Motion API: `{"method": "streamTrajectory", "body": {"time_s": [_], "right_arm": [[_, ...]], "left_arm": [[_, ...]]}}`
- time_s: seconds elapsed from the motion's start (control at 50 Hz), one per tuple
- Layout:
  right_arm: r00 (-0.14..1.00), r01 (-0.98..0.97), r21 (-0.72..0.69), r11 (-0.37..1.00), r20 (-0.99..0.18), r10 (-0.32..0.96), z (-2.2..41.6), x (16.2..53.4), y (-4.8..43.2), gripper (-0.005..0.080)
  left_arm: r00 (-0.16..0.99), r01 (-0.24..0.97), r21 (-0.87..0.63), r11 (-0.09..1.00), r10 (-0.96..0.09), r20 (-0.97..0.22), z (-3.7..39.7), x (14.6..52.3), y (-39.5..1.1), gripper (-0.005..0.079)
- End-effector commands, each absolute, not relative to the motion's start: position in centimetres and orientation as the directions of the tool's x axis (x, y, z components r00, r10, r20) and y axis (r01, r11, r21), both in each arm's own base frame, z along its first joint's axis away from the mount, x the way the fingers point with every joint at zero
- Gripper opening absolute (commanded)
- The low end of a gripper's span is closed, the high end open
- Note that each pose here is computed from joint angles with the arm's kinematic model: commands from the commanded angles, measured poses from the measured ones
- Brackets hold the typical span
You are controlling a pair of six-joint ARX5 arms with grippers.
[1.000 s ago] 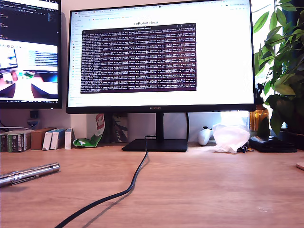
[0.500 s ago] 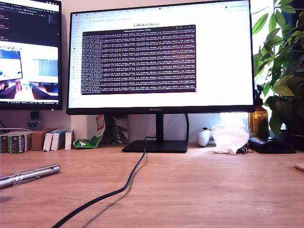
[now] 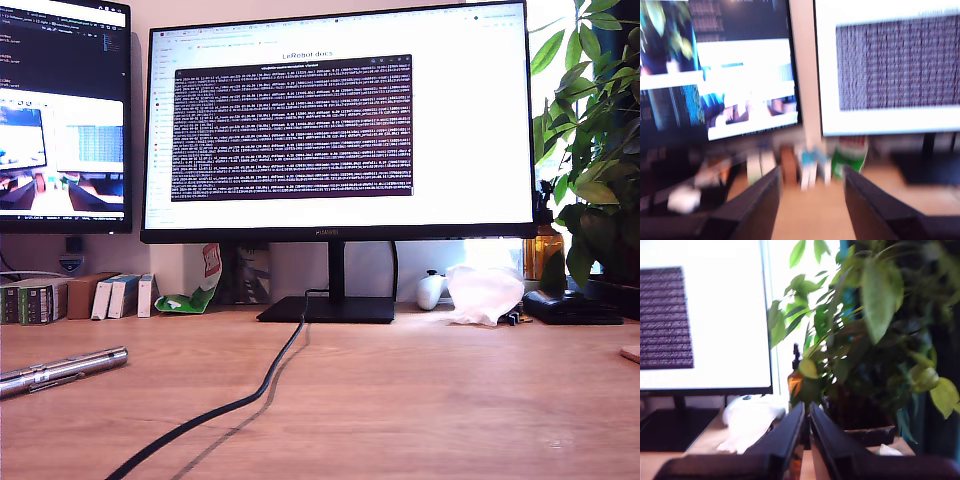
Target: Pick the metallic laser pointer with your right arm, pass it to your left arm, then place it down to the left side of the table
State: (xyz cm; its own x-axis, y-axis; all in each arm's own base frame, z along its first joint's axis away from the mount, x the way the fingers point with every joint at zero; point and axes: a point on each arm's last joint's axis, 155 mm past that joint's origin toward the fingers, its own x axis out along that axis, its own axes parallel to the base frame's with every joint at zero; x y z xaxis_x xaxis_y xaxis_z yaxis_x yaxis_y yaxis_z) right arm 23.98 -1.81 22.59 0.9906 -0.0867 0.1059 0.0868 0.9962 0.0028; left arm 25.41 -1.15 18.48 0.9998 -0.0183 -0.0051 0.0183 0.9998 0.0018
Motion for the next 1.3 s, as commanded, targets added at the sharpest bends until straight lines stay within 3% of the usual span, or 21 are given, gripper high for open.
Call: {"method": "streamTrajectory", "body": {"time_s": [0.0, 0.38, 0.64, 0.8, 1.28], "right_arm": [[0.995, 0.066, -0.005, 0.998, 0.080, -0.065, 21.5, 24.2, -1.4, -0.0013], [0.996, 0.058, -0.029, 0.998, -0.064, -0.060, 14.8, 25.2, -1.3, -0.0013], [0.984, 0.052, -0.039, 0.998, -0.167, -0.058, 12.3, 24.9, -1.2, -0.0013], [0.981, 0.065, 0.023, 0.998, -0.183, -0.060, 11.9, 24.9, -1.3, -0.0013], [0.982, 0.066, 0.022, 0.998, -0.178, -0.061, 12.0, 24.9, -1.3, -0.0013]], "left_arm": [[1.000, 0.016, -0.014, 1.000, -0.016, 0.015, 18.1, 25.2, -1.1, 0.0348], [0.989, -0.090, -0.015, 0.996, 0.088, -0.115, 12.8, 25.1, 0.8, 0.0348], [0.974, -0.163, -0.062, 0.985, 0.150, -0.170, 11.4, 24.7, 1.9, 0.0348], [0.967, -0.170, -0.078, 0.982, 0.151, -0.207, 10.4, 24.5, 1.9, 0.0348], [0.967, -0.169, -0.071, 0.983, 0.151, -0.205, 10.5, 24.5, 2.0, 0.0348]]}}
